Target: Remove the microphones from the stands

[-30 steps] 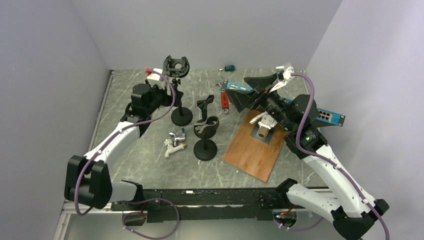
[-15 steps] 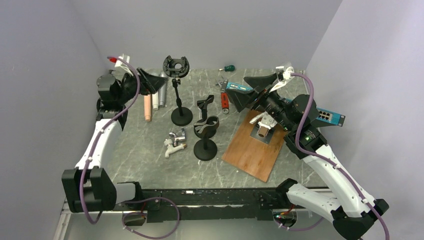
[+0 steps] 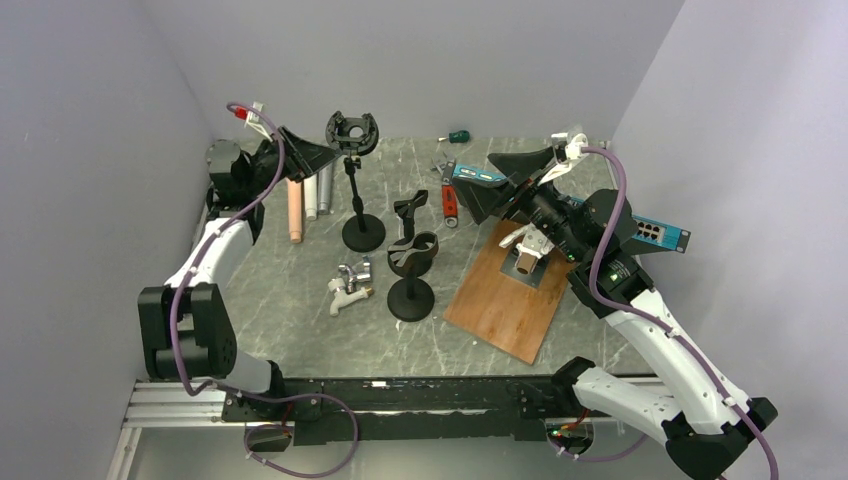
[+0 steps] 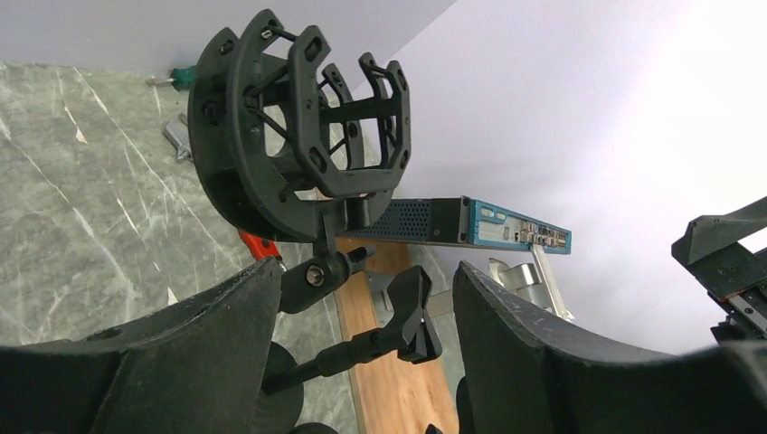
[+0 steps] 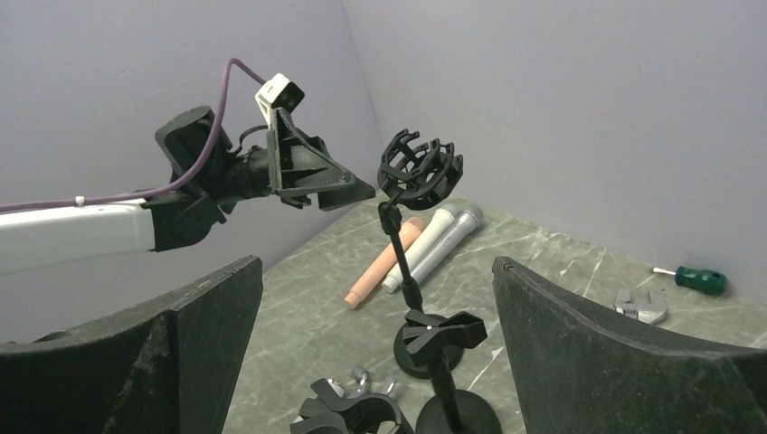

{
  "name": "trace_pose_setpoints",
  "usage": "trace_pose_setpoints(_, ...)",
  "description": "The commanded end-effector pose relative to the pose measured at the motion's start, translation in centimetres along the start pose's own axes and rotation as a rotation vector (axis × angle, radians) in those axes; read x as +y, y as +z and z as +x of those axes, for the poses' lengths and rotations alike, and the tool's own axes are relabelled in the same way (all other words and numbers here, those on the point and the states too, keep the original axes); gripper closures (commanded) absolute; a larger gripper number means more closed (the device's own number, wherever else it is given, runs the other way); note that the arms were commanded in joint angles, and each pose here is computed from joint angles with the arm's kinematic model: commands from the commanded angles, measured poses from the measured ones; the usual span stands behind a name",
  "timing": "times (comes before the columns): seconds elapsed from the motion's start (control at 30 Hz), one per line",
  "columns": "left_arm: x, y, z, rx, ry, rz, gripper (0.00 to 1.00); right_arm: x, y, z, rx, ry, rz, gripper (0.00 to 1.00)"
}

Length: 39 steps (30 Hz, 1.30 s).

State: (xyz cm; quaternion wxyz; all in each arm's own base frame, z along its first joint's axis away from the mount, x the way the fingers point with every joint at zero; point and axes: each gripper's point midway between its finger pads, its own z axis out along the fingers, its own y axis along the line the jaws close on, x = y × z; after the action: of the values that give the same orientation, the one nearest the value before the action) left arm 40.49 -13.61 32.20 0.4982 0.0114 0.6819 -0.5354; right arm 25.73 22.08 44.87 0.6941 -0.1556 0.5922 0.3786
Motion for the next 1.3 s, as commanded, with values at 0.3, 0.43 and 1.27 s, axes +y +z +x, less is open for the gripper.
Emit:
trace_pose_setpoints(0.3, 0.9, 1.7, -0.1, -0.018, -0.001, 0.035, 0.29, 0.0, 0.5, -1.1, -0.051, -0.018, -0.001, 0.00)
trace_pose_setpoints(0.43, 1.4, 2.3, 0.4, -0.006, -0.010, 0.032, 0.29, -0.1, 0.7, -1.0, -0.048, -0.016, -0.003, 0.00)
trace_pose_setpoints(1.27, 5.7, 2.5, 3.7, 0.073, -0.080, -0.081, 0.52, -0.1, 1.2, -0.4, -0.034, -0.007, -0.007, 0.00)
